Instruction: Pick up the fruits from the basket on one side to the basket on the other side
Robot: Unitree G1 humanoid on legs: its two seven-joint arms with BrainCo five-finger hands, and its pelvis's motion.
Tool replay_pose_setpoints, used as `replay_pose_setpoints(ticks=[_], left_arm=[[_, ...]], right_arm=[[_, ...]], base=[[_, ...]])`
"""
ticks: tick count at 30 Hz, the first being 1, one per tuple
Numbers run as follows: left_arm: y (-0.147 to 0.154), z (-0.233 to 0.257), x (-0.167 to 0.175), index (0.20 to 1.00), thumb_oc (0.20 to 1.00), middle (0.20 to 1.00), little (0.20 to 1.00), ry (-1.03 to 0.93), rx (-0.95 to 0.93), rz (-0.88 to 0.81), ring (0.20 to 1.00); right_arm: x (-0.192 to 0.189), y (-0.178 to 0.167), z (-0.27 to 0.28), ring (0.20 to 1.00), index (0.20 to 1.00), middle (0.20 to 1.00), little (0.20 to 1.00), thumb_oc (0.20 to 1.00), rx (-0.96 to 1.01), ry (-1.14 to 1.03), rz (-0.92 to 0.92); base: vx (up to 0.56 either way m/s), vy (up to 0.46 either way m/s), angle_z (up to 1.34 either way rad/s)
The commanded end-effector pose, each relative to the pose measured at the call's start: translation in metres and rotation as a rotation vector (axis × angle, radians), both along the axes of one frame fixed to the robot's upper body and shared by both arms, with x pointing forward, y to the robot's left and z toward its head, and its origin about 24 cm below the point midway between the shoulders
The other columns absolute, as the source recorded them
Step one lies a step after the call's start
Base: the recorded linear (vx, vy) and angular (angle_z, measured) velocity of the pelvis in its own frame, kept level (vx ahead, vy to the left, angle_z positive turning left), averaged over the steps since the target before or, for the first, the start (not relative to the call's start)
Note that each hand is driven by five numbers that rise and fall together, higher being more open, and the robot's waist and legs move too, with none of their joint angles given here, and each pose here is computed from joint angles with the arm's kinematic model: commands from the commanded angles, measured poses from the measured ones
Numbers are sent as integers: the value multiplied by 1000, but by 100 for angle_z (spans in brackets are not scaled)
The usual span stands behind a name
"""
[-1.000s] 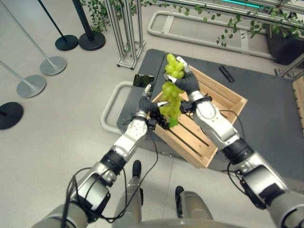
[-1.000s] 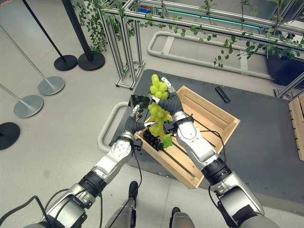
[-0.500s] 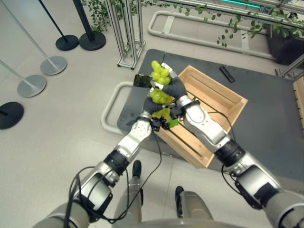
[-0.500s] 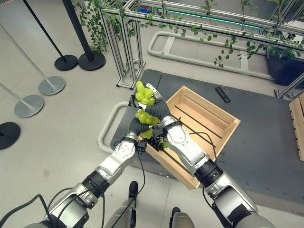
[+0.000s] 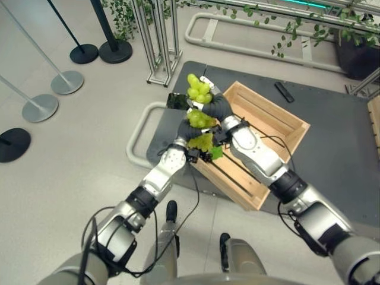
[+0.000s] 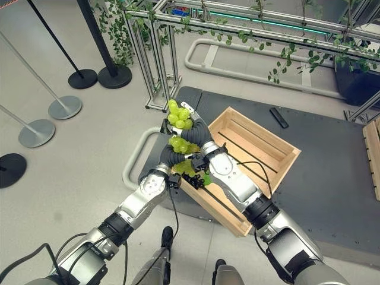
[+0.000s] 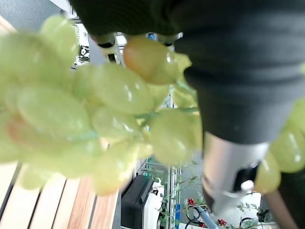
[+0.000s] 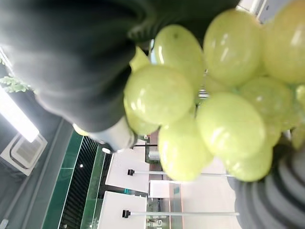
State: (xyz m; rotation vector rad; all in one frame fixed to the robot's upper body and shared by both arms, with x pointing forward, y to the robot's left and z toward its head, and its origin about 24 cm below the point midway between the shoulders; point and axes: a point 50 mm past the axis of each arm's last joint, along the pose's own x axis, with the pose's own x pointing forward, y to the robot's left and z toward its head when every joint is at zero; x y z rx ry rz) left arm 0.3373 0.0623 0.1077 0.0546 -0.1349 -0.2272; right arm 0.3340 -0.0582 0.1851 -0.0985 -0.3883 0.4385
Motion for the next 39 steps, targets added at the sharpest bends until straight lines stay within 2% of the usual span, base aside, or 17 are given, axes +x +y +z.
replay_pose_setpoints(ticks=[1,2,3,17,18,19,20,31,39], left_arm=[[-23,55,6,1000,1000,1000,1000,-218,-83,-21,1000],[-22,55,6,263,263,263,263,-220,-85,-12,263],[-22,55,6,200,200,200,200,-216,-94,-6,200],[-22,53,7,200,200,200,200,-195,-122,3,200],[-21,53,7,200,200,200,200,-196,-120,7,200],[-21,53,7,200,200,200,200,-196,-120,7,200],[-20,52,8,200,200,200,200,-194,-122,11,200],[-5,43,7,200,200,200,200,-162,-144,35,200],[23,10,4,200,200,200,200,-64,-162,96,200]], right_arm=[[-10,18,32,200,200,200,200,200,105,-119,73],[-10,18,30,200,200,200,200,200,108,-114,71],[-10,19,30,200,200,200,200,200,109,-113,69],[-10,21,26,200,200,200,200,200,107,-103,65],[-10,21,25,278,278,278,278,278,100,-105,66],[-10,21,25,278,278,278,278,278,100,-105,66],[-11,20,26,1000,1000,1000,1000,1000,90,-115,65],[-20,2,26,1000,1000,1000,1000,1000,178,-130,41],[-34,-32,28,1000,1000,1000,1000,1000,289,-177,-8]], base=[[0,0,0],[0,0,0],[0,0,0],[0,0,0],[0,0,0],[0,0,0],[0,0,0],[-3,-3,0],[-4,-76,22]])
